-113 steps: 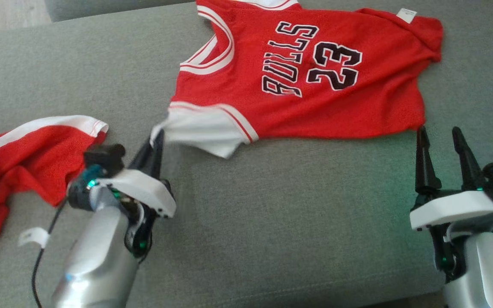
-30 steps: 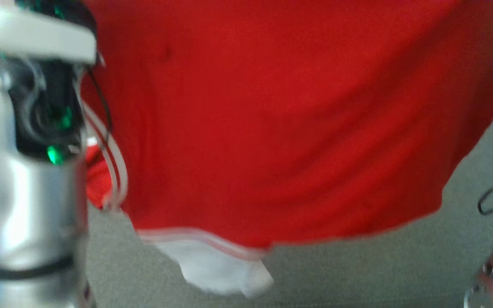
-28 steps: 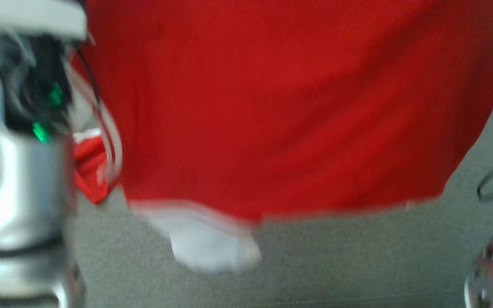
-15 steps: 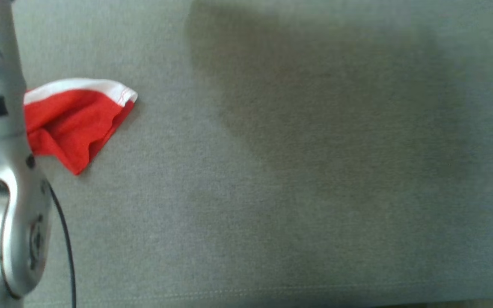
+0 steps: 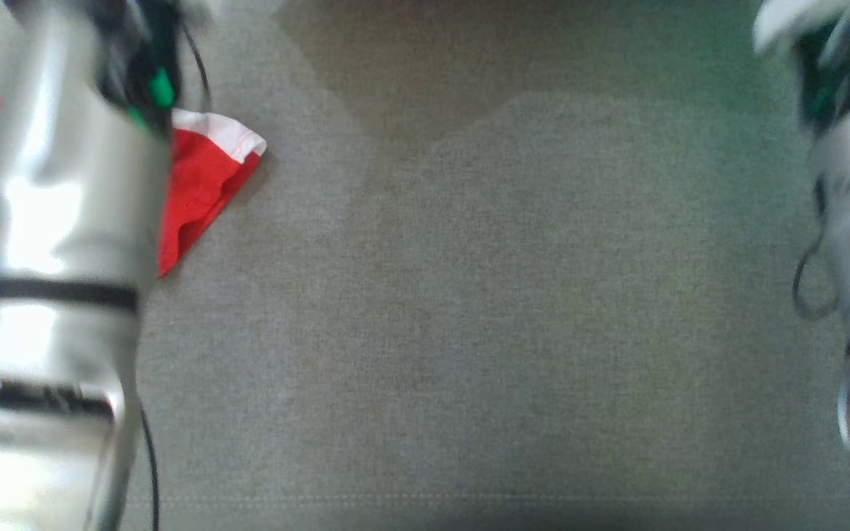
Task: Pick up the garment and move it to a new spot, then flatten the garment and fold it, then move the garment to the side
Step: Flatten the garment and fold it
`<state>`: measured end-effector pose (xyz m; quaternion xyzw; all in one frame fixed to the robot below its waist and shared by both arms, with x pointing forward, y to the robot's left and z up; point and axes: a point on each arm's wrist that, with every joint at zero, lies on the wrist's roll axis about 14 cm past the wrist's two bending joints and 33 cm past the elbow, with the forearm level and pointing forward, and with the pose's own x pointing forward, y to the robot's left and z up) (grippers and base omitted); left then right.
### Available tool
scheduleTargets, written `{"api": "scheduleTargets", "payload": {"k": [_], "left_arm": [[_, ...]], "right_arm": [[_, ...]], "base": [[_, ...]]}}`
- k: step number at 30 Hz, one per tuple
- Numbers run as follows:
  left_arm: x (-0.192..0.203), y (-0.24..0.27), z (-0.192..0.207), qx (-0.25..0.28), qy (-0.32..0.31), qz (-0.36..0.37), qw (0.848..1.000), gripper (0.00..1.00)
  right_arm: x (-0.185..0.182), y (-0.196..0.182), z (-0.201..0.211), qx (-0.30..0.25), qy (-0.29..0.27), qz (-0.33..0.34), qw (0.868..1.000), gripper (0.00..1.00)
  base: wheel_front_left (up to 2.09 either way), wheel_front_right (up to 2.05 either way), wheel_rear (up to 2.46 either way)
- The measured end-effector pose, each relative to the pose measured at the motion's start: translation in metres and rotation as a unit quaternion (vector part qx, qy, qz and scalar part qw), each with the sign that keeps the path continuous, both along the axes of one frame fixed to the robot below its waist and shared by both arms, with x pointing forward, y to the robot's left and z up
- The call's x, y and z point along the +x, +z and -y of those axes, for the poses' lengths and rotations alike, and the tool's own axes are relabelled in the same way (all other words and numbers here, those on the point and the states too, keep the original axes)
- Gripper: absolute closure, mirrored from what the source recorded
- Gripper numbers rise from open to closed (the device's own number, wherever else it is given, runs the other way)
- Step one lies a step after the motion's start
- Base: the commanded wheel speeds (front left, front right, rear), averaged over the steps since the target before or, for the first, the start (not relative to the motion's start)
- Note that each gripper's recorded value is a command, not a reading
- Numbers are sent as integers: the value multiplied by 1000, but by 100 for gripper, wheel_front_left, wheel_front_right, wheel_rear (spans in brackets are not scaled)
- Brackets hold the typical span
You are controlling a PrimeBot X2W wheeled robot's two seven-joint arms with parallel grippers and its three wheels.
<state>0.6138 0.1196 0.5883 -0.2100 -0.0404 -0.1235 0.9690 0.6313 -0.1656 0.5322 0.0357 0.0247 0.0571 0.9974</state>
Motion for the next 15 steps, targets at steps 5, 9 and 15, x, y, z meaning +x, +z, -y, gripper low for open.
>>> {"api": "scheduleTargets", "payload": {"k": [5,9,15], "left_arm": [[-55,-90,8,68,-52,-127,988,100],[-103,-135,-11,68,-59,-202,975,100],[-155,-156,-19,83,-92,-256,959,100]], "right_arm": [[-41,-59,8,-32,8,-103,994,100],[-71,-85,14,-56,17,-166,984,100],[-116,-109,25,-105,37,-240,964,100]], "base": [[0,0,0],[0,0,0],[0,0,0]]}}
